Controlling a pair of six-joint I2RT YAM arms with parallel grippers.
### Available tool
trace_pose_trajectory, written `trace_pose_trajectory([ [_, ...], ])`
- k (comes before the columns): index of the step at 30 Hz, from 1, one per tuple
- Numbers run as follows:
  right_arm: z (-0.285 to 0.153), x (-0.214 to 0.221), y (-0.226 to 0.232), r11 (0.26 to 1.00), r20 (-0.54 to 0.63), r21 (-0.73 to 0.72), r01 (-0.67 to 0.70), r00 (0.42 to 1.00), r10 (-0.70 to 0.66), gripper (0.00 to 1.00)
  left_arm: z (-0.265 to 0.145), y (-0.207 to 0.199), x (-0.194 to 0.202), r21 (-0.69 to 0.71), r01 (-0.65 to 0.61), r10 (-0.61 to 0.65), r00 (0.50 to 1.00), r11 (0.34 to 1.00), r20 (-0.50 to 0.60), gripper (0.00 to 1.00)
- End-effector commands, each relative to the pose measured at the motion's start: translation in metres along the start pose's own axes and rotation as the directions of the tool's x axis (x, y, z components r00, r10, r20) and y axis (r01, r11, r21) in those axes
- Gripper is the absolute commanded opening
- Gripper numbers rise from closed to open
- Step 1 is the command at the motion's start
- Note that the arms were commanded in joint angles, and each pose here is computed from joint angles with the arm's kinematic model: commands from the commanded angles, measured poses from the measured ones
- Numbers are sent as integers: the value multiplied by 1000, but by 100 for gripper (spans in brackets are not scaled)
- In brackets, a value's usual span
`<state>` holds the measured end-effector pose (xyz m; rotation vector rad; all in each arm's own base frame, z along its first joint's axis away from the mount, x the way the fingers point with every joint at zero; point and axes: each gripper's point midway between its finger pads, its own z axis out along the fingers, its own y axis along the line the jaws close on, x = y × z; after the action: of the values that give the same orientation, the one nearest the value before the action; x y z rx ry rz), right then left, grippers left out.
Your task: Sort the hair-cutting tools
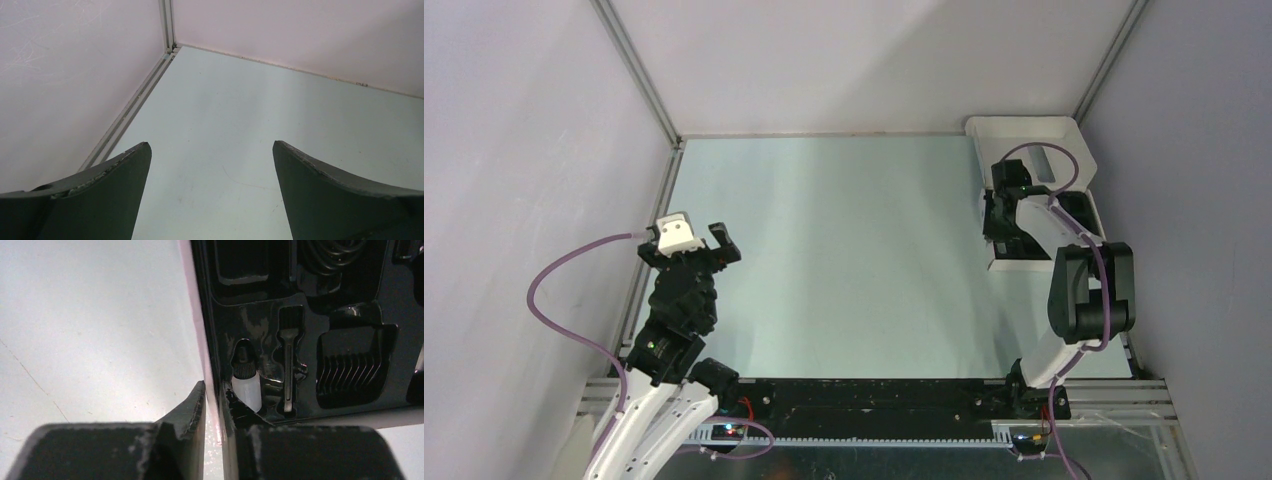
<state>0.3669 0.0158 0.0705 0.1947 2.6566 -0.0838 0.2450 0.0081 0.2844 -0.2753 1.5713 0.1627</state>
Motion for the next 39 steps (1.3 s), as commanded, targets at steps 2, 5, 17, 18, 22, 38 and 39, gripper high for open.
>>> trace_pose_trajectory([
  [2,2,-5,27,999,15,-44,20,1000,-20,9,1,-2,-3,5,30,-30,999,1000,20,98],
  [5,-1,-1,36,998,12,-44,35,999,-34,2,1,-2,-3,7,30,-30,999,1000,21,98],
  [17,-36,61,156,968,-43,-219,126,989,-139,0,-1,-2,-5,12,40,-41,999,999,26,98],
  [18,-41,73,173,957,-45,-244,154,984,-170,0,-1,-2,-7,14,46,-47,998,999,30,98],
  [22,-60,110,230,921,-62,-355,160,979,-194,0,-3,-1,-8,19,56,-56,998,998,33,98],
  [38,-160,160,397,764,84,-593,253,964,-254,4,-10,-17,-13,99,129,-127,992,987,-20,98],
  [39,-164,157,401,753,96,-604,263,961,-258,7,-9,-22,-13,117,131,-128,991,984,-33,98],
])
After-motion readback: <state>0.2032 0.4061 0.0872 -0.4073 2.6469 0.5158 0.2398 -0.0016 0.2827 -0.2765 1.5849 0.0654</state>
